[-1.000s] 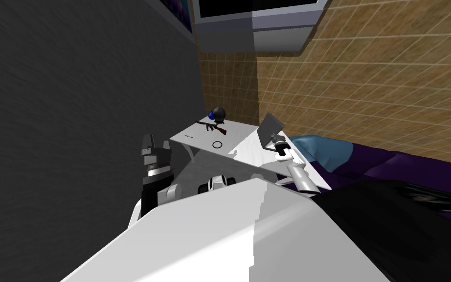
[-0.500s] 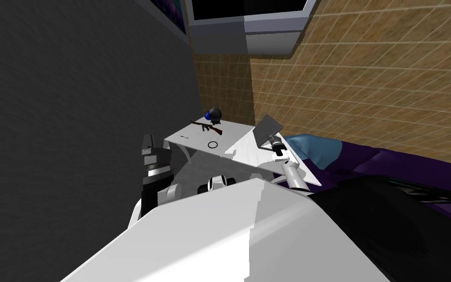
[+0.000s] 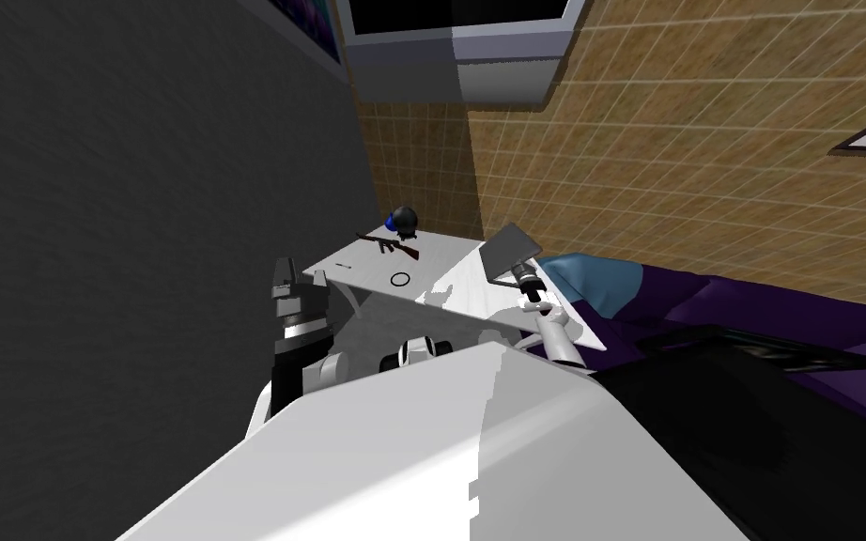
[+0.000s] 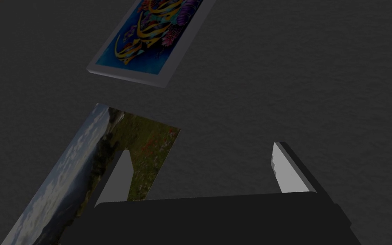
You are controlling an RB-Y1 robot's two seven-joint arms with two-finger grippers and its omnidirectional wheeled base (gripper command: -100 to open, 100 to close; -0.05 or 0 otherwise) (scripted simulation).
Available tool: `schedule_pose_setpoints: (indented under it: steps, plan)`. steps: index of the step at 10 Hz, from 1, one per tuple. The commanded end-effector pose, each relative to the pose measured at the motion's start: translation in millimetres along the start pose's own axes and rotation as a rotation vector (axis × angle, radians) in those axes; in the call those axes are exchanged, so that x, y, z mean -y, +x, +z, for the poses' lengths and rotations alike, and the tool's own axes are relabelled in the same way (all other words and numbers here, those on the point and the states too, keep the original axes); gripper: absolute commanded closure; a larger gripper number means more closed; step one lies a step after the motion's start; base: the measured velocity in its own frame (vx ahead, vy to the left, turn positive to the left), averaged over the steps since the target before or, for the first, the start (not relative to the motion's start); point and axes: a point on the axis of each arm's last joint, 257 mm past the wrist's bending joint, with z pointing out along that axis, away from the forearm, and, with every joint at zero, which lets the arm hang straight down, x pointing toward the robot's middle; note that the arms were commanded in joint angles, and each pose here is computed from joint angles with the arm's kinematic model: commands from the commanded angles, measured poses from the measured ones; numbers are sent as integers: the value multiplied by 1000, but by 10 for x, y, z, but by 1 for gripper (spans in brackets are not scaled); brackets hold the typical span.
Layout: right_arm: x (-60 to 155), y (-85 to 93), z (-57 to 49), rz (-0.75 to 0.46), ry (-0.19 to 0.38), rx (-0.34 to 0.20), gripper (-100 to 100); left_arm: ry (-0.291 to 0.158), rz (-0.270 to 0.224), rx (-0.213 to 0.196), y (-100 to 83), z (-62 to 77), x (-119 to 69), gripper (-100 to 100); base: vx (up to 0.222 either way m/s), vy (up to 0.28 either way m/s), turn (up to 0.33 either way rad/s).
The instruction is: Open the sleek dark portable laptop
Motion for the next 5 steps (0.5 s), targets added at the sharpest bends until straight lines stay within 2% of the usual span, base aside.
schedule_pose_setpoints:
  steps: [1,2,5]
  plan:
    - [-8,308,-74,71,4,-31,100,0,0,0,0,0,0,0,6,-36,-52]
    - [-8,308,-74,71,4,-31,100,0,0,0,0,0,0,0,3,-34,-36]
    - [-59,599,-166,196,-1,-44,100,0,0,0,0,0,0,0,12,-53,-56]
